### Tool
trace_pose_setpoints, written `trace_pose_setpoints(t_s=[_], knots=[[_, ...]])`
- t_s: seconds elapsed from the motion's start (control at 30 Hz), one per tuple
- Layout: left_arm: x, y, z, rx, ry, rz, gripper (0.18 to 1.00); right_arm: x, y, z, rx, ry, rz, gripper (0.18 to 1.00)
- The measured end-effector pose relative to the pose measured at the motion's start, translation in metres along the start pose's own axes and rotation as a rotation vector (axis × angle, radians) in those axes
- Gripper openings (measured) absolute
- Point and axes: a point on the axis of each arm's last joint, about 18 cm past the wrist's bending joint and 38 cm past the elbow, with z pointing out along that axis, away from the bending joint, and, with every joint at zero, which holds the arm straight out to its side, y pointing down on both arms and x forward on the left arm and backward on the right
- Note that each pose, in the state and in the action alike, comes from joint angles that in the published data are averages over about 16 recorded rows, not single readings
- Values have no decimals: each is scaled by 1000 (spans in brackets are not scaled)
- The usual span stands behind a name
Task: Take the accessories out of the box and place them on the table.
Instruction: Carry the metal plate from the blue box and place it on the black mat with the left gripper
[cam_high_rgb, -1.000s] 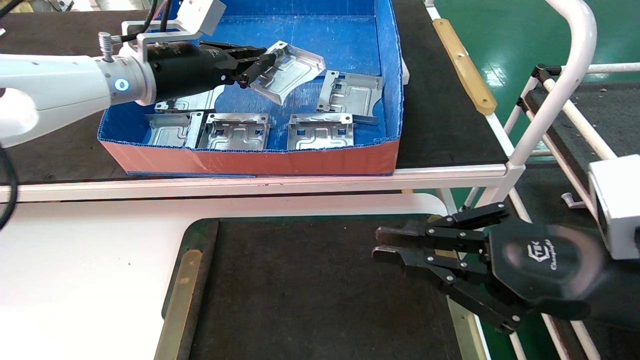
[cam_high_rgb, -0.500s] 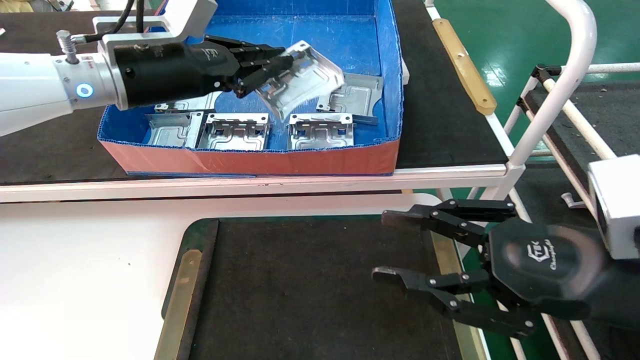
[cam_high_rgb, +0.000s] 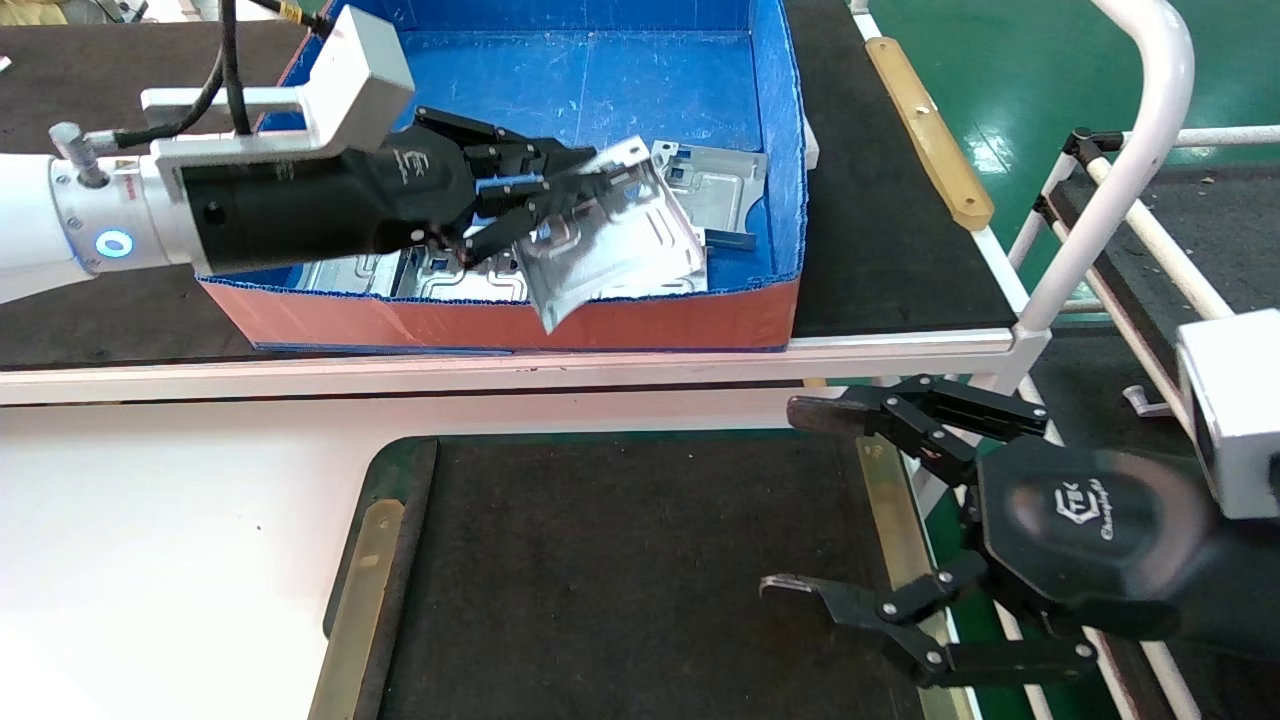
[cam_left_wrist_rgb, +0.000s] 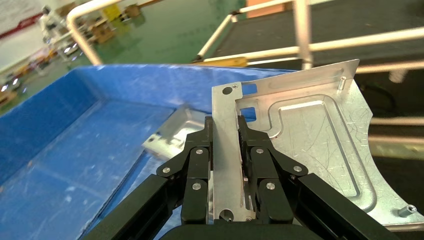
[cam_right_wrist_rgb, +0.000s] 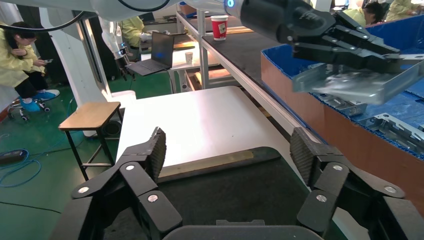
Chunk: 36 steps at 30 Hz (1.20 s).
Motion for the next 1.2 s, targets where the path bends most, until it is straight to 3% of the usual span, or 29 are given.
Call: trace_pose_setpoints(t_s=[0.37,0.83,1.2], knots=[[32,-9,-14,46,112,99,269,0,0,0,0,0,0,961],[88,-10,-19,44,241,137,269,0,0,0,0,0,0,1001],[142,7,1,-6,300,157,269,0,0,0,0,0,0,1001]])
